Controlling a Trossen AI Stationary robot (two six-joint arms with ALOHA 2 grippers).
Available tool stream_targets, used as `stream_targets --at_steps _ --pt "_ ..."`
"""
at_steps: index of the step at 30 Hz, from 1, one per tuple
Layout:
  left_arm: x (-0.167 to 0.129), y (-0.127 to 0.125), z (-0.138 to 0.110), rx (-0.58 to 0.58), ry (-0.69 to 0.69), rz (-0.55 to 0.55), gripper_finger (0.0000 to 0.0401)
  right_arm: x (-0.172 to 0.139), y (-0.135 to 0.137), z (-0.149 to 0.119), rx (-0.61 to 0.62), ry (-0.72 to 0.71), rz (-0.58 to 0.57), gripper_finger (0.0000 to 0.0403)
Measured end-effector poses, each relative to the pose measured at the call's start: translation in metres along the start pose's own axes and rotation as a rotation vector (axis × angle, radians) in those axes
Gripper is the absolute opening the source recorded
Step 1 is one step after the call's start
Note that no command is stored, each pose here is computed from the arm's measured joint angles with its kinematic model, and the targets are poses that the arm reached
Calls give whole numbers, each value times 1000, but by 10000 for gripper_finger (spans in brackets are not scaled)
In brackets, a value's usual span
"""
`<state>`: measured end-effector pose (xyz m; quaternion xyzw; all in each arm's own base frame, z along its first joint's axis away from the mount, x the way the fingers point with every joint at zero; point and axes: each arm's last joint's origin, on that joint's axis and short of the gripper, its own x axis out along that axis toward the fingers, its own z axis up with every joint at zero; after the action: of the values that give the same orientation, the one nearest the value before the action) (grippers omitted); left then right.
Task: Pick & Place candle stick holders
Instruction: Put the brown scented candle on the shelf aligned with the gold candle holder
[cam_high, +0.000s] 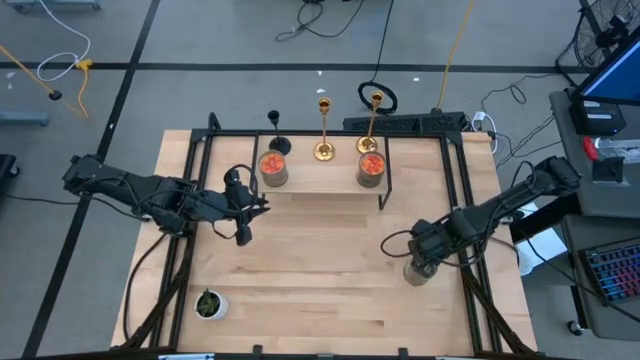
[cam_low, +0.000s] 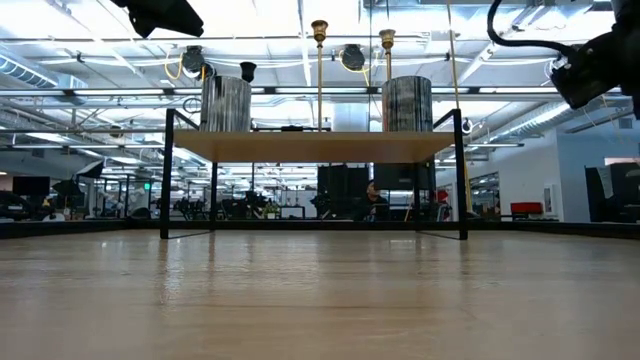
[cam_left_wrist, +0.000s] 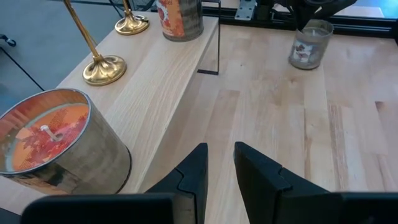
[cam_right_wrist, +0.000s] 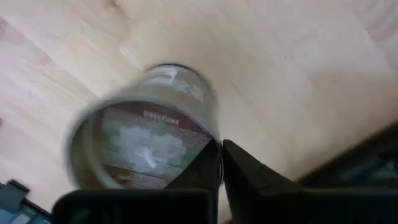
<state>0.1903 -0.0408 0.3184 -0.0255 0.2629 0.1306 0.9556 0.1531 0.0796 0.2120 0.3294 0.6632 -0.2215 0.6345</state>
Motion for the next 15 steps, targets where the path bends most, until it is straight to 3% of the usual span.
stream_targets --at_steps 6,15 --pt "0 0 0 21 0 1 85 -1 13 4 -47 -54 129 5" --pt "0 0 0 27 0 1 85 -27 56 27 -228 -428 486 2"
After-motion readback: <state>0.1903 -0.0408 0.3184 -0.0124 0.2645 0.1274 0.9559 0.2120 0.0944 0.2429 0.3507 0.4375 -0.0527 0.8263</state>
